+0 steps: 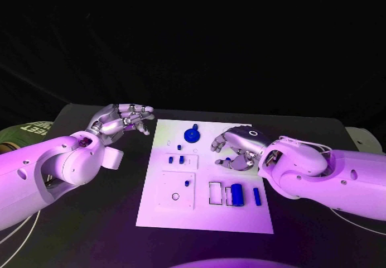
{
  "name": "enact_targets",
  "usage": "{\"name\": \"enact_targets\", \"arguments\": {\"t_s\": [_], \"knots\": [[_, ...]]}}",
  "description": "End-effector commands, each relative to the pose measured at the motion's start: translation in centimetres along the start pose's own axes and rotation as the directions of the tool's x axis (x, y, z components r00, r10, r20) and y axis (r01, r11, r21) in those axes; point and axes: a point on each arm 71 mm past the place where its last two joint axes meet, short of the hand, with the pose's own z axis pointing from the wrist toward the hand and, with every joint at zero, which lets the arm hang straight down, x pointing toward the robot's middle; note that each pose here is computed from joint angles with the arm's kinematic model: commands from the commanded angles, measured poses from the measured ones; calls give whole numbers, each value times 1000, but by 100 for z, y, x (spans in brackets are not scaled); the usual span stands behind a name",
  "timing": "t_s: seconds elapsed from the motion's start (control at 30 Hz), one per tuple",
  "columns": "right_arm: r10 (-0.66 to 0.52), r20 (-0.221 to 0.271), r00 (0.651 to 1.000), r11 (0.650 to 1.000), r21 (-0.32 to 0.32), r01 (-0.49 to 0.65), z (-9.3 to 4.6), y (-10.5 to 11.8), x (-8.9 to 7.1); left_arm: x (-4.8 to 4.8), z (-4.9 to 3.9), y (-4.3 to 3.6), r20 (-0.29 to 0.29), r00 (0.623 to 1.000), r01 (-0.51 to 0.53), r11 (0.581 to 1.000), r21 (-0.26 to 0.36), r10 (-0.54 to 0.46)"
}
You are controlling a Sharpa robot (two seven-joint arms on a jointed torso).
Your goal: Assemble the parts on the task board
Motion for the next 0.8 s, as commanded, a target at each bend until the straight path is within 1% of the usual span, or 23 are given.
{"name": "enact_targets", "arguments": {"t_s": [0.03, 0.23, 0.47, 0.6, 0.8], "knots": [[-10, -106, 994, 1000, 25, 12, -25, -83, 43, 27, 5, -11, -23, 1000, 11, 1000, 12, -11], [-59, -137, 989, 997, 31, 64, -53, -179, 20, 27, 4, -11, -23, 1000, 12, 1000, 13, -11], [-81, -177, 981, 996, 29, 87, -62, -201, 69, 20, 1, -10, -20, 1000, 11, 1000, 11, -11], [-80, -187, 979, 996, 28, 87, -65, -202, 101, 13, -3, -10, -18, 1000, 11, 1000, 10, -10], [-75, -182, 980, 996, 31, 82, -51, -201, 134, 10, -6, -10, -17, 1000, 10, 1000, 9, -10]]}}
